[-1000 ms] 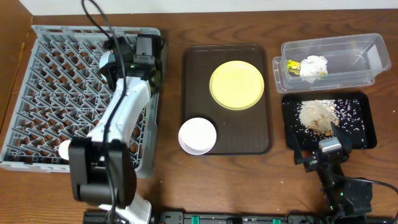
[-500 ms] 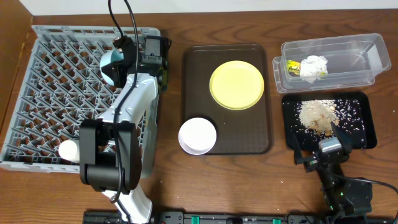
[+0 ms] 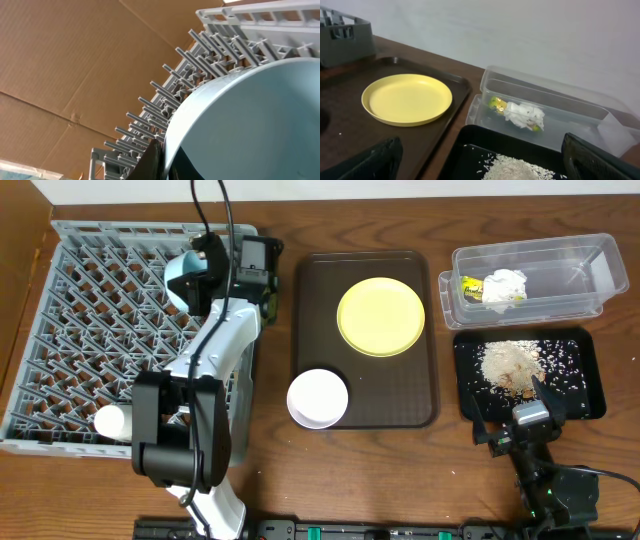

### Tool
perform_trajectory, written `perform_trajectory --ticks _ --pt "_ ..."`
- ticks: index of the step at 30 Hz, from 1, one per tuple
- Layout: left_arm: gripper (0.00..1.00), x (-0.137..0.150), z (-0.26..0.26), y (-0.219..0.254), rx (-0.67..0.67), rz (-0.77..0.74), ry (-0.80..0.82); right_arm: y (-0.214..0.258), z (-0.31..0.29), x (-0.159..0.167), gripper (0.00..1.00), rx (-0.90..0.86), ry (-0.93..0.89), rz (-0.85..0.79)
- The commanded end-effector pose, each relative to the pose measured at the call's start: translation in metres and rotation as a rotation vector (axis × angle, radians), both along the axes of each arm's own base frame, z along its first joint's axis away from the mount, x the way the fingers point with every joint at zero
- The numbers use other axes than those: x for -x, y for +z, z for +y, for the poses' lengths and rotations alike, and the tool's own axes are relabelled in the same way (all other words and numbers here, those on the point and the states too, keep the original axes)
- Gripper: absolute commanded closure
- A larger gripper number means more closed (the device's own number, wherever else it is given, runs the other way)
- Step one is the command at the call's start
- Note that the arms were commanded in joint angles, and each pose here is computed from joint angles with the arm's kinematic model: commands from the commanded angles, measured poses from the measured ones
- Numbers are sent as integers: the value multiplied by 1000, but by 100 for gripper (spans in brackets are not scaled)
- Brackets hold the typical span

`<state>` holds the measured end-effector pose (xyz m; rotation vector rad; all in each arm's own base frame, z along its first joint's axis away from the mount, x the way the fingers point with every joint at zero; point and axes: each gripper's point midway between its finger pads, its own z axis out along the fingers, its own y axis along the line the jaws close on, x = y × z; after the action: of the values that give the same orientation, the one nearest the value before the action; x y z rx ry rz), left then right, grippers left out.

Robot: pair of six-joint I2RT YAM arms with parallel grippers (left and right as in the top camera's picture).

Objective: Sort waste into correct bins and load items into the dishwasher
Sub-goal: 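Carry the light-blue bowl into the back of the dish rack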

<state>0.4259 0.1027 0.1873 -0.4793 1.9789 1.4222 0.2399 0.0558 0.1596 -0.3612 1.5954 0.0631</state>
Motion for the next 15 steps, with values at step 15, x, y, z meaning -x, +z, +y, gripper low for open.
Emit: perform_trajectory --ticks 15 --pt "93 4 2 -12 -70 56 36 0 0 0 1 6 1 -2"
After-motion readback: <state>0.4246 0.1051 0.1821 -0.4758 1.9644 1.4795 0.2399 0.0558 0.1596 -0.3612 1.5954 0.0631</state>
